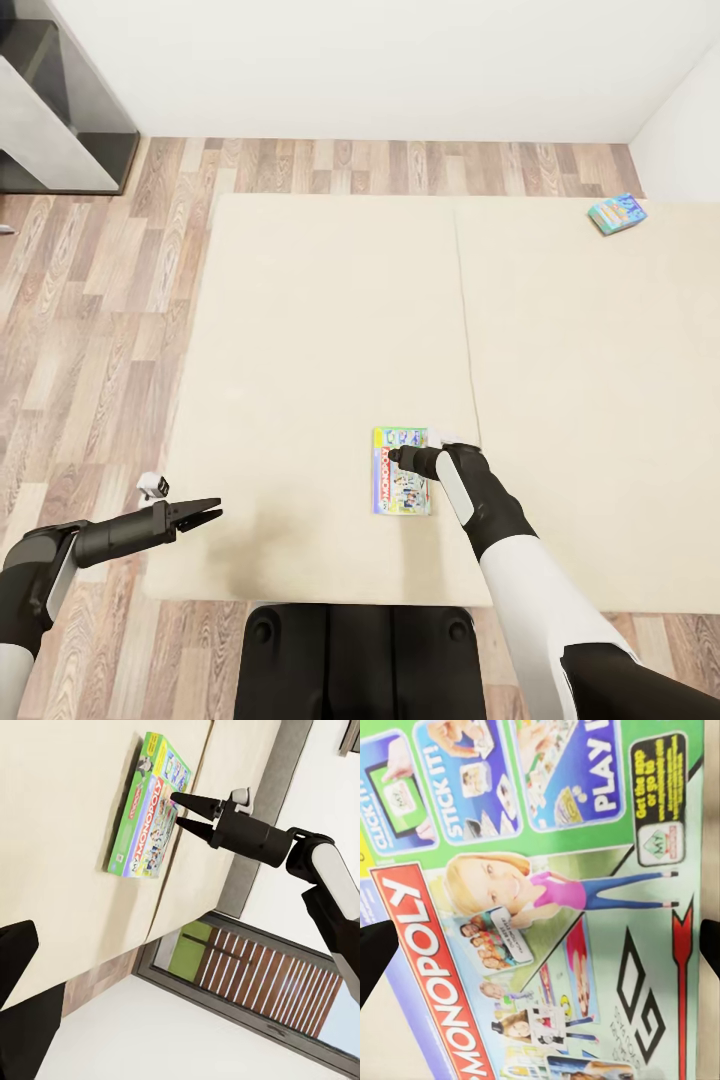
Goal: Put all the toys in the child's room - the three board games (two on the bed and one on the table), the two jigsaw puzzles on the table, and the tennis ball on the table - inside the toy box on the table in the child's room.
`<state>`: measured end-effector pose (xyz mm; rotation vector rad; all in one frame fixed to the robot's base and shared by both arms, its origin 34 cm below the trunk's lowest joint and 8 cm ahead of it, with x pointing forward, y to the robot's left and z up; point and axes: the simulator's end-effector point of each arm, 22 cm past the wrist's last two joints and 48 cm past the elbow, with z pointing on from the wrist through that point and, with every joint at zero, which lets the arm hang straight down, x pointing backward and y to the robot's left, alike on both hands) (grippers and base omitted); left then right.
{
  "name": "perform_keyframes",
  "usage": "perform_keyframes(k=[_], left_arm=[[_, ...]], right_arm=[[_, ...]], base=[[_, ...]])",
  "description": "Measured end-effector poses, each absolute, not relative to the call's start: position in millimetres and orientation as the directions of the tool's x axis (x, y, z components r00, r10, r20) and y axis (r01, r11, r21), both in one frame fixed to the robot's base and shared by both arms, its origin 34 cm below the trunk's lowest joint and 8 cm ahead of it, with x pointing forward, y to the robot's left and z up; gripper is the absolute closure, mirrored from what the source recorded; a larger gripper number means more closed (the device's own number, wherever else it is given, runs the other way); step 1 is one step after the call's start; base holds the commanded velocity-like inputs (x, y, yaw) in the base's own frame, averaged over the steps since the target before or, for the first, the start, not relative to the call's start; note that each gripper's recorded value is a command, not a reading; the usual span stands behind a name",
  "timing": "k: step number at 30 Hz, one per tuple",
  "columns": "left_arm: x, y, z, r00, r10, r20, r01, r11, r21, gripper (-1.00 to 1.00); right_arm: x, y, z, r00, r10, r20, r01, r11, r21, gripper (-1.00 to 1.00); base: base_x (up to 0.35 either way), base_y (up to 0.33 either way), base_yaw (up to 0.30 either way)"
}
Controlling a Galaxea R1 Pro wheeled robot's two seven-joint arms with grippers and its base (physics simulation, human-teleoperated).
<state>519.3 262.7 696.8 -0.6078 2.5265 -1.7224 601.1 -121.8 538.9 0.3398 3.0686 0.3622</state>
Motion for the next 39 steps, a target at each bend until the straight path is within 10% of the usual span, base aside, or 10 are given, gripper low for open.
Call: perform_keyframes(k=[39], left_arm=[[519.3, 262.7, 696.8, -0.924, -0.329, 0.196, -0.302, 0.314, -0.9, -1.0]], right_arm=[[601.1, -121.8, 538.9, -0.976, 0.22, -0.007, 0.212, 0.949, 0.234, -1.0]], base=[[0.0, 0.041, 0.0]])
